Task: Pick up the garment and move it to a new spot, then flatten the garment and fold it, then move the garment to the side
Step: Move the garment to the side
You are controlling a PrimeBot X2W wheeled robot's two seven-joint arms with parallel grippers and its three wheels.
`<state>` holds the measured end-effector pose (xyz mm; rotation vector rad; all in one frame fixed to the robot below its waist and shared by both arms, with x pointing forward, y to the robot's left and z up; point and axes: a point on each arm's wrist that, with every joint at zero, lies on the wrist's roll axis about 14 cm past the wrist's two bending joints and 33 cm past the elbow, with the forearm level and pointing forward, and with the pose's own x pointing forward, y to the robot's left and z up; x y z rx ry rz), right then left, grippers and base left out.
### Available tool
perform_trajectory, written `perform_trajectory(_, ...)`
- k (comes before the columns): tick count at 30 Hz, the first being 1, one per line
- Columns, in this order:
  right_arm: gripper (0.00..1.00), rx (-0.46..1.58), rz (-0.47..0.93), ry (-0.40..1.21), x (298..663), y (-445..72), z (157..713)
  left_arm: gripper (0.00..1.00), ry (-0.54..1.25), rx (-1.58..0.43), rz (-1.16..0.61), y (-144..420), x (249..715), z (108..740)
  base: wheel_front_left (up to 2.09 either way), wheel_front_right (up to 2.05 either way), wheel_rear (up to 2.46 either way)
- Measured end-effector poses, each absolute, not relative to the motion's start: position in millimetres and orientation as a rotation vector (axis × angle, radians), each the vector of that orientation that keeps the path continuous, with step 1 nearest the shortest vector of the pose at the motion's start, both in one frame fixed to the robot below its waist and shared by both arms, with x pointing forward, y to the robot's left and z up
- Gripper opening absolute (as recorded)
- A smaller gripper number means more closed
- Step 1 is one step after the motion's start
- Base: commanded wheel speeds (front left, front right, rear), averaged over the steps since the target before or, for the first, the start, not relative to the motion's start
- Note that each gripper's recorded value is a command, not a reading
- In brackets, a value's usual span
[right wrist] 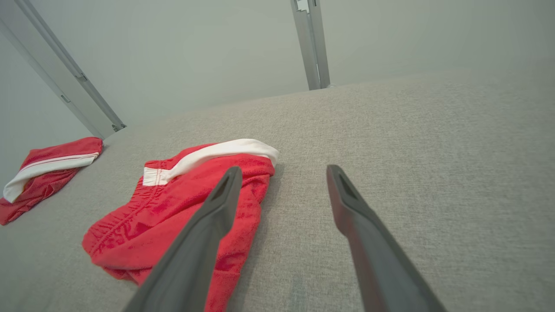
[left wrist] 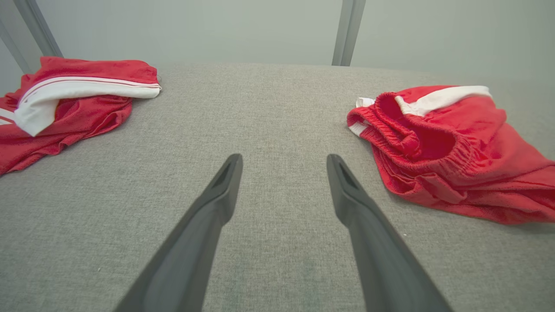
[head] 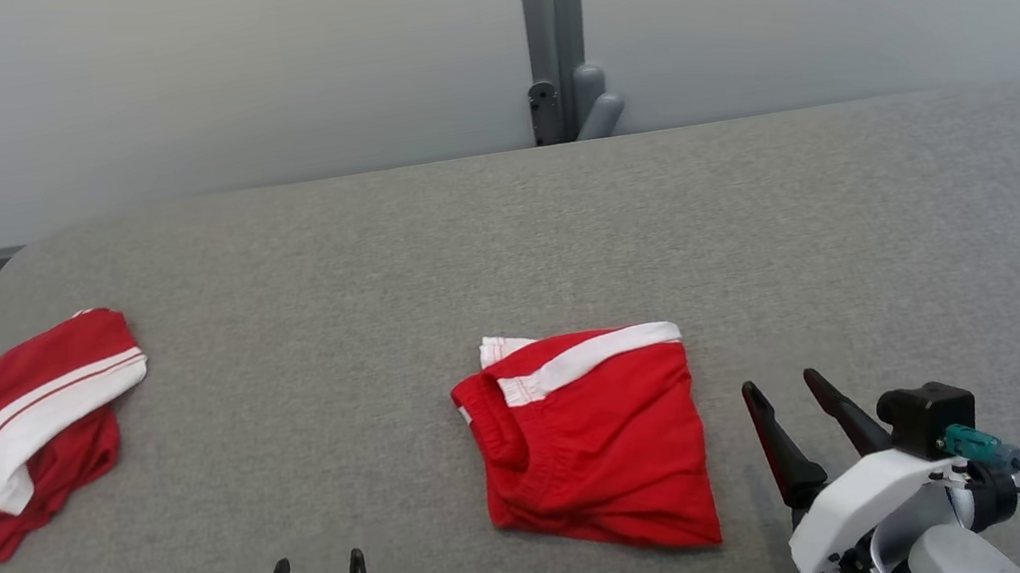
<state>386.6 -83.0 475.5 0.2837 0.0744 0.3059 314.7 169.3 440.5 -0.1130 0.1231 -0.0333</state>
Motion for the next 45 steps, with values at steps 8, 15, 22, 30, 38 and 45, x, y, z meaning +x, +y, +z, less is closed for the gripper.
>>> perform_trajectory(8,1.0,0.405,0.374,0.223,405.5,-38.4,446.6,1.0,0.165,-0.118,0.067,197.1,294.3,426.7,0.0,0.0,0.0)
perform_trajectory(15,1.0,0.431,0.401,0.366,414.8,-13.1,414.4,1.0,0.2,-0.12,0.12,212.5,287.4,417.4,0.0,0.0,0.0)
perform_trajectory(22,1.0,0.406,0.385,0.411,423.5,-15.4,401.7,1.0,0.209,-0.115,0.105,208.8,294.5,416.1,0.0,0.0,0.0)
perform_trajectory(30,0.0,0.42,0.409,0.42,419.0,-8.3,402.3,1.0,0.196,-0.114,0.073,201.1,304.4,420.3,0.0,0.0,0.0)
perform_trajectory(38,0.0,0.424,0.341,0.352,418.0,-38.1,417.3,1.0,0.173,-0.122,0.002,181.3,314.2,426.8,0.0,0.0,0.0)
perform_trajectory(45,0.0,0.395,0.203,0.298,405.9,-96.6,422.7,1.0,0.137,-0.156,-0.144,135.0,337.3,440.1,0.0,0.0,0.0)
